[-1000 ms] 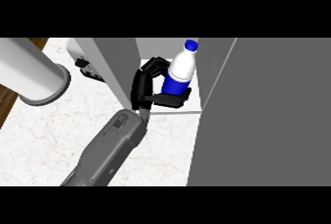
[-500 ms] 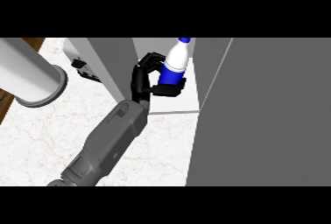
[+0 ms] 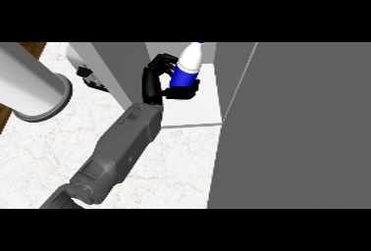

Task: Pick up the bottled water, place it into the cabinet and close the cabinet

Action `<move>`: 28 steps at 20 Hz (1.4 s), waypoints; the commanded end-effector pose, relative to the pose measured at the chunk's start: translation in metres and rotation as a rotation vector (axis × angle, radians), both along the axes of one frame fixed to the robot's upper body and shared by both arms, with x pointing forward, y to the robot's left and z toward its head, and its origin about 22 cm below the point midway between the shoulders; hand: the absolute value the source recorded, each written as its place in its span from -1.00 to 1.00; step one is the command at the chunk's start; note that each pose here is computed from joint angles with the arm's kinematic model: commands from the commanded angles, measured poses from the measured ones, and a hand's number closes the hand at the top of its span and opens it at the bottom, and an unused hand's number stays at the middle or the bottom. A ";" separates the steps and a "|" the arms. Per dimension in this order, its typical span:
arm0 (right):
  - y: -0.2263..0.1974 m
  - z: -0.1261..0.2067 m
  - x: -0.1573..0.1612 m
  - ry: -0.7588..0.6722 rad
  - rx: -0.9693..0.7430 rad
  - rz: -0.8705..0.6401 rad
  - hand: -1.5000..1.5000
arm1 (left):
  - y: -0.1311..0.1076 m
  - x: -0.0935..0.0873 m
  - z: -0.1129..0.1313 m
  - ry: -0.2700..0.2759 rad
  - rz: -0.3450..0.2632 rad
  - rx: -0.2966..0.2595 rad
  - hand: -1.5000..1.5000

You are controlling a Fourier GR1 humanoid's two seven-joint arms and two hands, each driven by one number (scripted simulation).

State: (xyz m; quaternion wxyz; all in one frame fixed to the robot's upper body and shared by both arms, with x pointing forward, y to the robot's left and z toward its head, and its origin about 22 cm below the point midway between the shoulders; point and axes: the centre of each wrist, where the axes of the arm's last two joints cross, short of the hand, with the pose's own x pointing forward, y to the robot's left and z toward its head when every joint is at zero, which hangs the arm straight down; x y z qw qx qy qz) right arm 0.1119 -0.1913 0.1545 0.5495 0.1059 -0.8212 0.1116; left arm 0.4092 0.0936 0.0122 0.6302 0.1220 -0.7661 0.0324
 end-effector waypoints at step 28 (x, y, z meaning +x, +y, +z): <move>-0.008 0.003 -0.007 -0.037 0.038 0.036 -1.00 | -0.003 0.023 0.027 -0.087 -0.108 0.004 -1.00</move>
